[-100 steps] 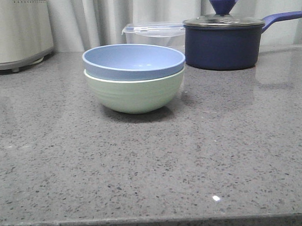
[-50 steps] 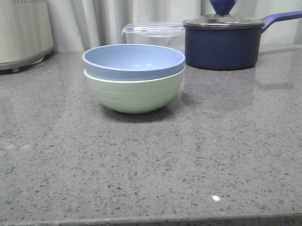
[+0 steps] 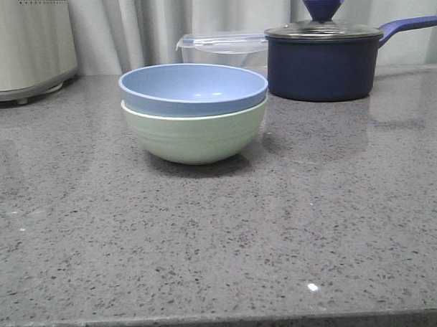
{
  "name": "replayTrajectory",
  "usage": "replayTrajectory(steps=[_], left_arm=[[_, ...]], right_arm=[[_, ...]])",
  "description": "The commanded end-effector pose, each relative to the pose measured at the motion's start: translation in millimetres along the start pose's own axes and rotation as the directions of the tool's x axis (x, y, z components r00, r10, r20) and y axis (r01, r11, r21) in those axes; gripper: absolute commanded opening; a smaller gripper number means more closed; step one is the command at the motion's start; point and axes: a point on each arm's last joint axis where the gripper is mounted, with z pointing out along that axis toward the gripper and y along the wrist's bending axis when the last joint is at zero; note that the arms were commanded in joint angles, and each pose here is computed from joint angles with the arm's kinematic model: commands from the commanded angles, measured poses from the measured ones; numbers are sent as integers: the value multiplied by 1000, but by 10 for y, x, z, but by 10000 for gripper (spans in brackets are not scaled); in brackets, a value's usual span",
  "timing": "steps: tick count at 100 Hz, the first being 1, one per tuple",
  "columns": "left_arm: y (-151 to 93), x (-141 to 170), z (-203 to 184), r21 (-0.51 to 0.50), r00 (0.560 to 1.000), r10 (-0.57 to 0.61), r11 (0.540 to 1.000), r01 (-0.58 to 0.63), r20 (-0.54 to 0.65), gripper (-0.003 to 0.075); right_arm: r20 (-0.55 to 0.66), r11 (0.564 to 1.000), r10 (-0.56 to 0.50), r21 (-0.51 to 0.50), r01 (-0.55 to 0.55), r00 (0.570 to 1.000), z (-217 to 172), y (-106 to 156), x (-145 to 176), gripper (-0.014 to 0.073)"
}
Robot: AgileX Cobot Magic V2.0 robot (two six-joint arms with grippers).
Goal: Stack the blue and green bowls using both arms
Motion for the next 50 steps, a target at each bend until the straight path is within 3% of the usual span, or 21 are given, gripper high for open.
replayTrajectory(steps=[1, 19, 50], left_arm=[[3, -40, -1, 0, 991, -51, 999, 51, 121, -20], [-9, 232, 7, 4, 994, -77, 997, 77, 81, -20], [-10, 239, 4, 5, 994, -77, 997, 77, 76, -20]], right_arm=[[95, 1000, -8, 3, 8, 995, -32, 7, -147, -80], [96, 1000, -8, 3, 8, 995, -30, 7, -148, -80], [91, 1000, -8, 3, 8, 996, -30, 7, -144, -80]])
